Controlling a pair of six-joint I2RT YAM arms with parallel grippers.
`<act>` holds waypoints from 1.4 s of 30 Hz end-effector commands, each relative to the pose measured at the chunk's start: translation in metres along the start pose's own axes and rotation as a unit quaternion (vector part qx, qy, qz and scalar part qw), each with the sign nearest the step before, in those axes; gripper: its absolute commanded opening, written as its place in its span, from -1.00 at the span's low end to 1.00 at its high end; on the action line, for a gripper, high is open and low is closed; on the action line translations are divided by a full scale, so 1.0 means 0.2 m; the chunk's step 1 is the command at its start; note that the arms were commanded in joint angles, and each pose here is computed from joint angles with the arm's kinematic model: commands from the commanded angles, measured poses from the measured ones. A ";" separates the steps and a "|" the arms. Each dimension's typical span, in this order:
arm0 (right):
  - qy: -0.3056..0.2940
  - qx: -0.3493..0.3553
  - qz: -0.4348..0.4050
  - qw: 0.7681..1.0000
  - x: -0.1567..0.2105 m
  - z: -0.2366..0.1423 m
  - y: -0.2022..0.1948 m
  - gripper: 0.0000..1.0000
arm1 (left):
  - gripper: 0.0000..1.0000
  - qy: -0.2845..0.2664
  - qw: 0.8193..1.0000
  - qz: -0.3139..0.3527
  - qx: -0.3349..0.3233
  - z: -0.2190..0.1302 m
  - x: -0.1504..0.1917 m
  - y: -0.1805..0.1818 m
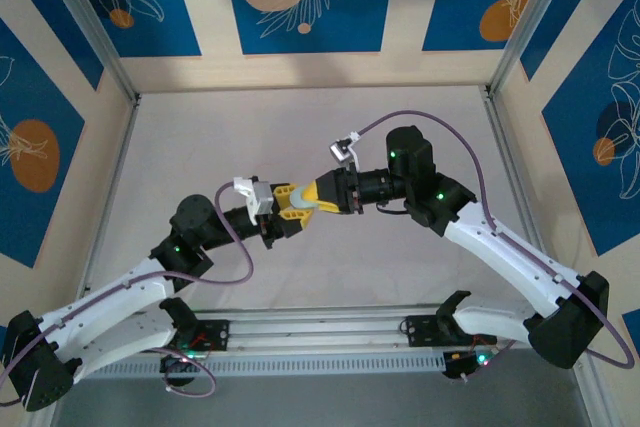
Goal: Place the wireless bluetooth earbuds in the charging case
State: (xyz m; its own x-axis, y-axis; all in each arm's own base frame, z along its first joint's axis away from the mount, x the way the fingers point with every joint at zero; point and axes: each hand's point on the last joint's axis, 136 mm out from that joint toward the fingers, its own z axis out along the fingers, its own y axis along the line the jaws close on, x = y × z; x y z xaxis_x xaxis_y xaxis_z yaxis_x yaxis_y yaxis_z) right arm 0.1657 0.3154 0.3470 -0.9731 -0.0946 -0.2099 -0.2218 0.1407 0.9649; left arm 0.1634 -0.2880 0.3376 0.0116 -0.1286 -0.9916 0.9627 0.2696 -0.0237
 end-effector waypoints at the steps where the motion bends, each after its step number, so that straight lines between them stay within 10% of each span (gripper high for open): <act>1: -0.018 0.005 -0.008 1.000 0.00 -0.03 -0.01 -0.52 | -0.27 -0.023 1.000 0.008 -0.007 -0.01 -0.10 0.00; 11: -0.130 0.110 0.037 0.985 -0.10 -0.18 -0.40 -0.57 | 0.67 0.026 0.998 -0.019 -0.054 -0.08 0.08 0.06; 18: -0.163 0.218 0.134 0.953 -0.14 -0.24 -1.07 -0.57 | 0.71 0.066 0.980 -0.033 -0.186 -0.22 0.16 0.23; 35: -0.103 0.276 0.185 0.938 -0.22 -0.05 -1.58 -0.48 | 0.86 0.150 0.933 -0.056 -0.323 -0.38 0.34 0.42; 42: -0.107 0.356 0.205 0.905 -0.12 -0.20 -1.67 0.00 | 0.96 0.170 0.918 -0.046 -0.355 -0.44 0.38 0.47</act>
State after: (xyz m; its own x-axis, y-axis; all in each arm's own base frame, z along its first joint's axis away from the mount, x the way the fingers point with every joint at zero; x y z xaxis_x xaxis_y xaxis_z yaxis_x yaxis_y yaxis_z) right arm 0.2708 0.2476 0.0348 -0.9574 0.2812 0.0655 0.2463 0.6769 0.6937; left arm 0.2248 -0.1991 0.2408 -0.2684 0.0954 -0.9586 0.5852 0.8066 -0.0836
